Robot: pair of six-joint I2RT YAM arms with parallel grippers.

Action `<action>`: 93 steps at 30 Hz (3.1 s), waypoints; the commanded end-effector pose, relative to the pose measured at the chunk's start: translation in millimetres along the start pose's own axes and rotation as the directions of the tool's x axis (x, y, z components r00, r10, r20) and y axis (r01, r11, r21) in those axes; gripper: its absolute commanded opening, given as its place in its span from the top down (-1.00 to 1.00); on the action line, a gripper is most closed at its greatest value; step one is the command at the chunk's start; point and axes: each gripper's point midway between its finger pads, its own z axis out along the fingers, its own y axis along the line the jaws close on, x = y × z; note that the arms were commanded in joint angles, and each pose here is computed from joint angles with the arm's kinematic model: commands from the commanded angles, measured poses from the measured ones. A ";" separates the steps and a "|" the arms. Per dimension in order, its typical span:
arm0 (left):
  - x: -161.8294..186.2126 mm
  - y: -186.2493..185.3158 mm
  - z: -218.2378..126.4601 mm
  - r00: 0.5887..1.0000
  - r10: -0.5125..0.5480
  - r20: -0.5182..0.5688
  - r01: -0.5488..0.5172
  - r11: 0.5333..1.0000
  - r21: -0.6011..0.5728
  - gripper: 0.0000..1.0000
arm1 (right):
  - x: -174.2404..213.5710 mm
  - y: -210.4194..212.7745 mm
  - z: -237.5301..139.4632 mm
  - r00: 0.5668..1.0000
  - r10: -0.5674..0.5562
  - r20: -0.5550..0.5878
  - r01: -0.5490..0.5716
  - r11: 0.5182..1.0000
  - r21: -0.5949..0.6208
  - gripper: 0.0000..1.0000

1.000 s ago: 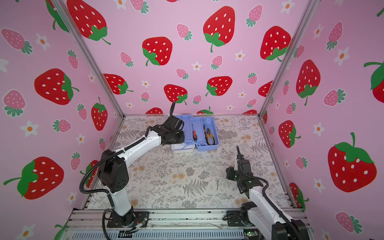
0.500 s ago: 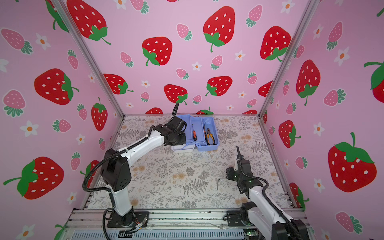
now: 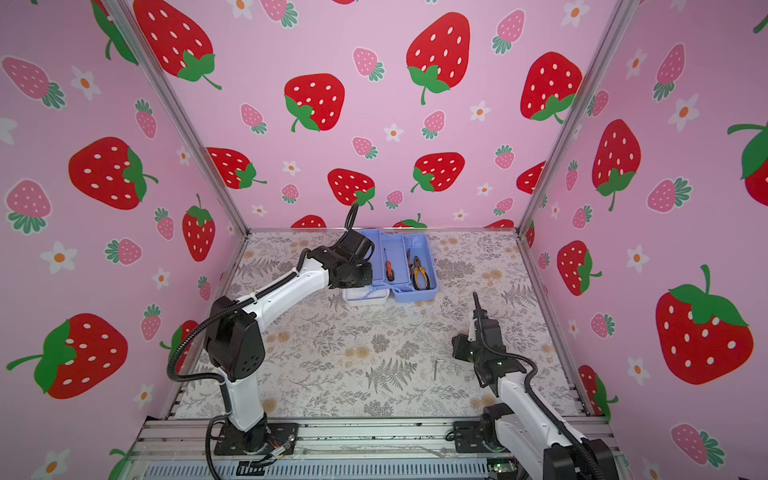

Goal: Pack the tool kit

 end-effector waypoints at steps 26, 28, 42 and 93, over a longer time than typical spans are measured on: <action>-27.9 7.3 -10.6 0.998 0.024 0.060 -0.022 0.999 -0.025 0.99 | 0.7 -2.6 -0.3 1.000 0.000 0.011 0.000 1.000 0.001 0.38; -24.5 4.0 -19.4 0.997 0.030 0.071 -0.030 1.000 -0.006 0.99 | 1.4 -2.9 0.2 1.000 0.000 0.010 0.000 1.000 0.001 0.38; 6.2 -10.7 -9.3 0.999 0.031 -0.008 -0.031 0.999 0.043 1.00 | 1.4 -2.7 -0.3 1.000 0.001 0.012 -0.001 1.000 0.000 0.38; -6.6 0.9 -6.8 1.000 0.001 -0.006 -0.001 1.000 0.025 1.00 | 1.9 -3.1 1.4 1.000 -0.001 0.008 0.001 1.000 0.000 0.38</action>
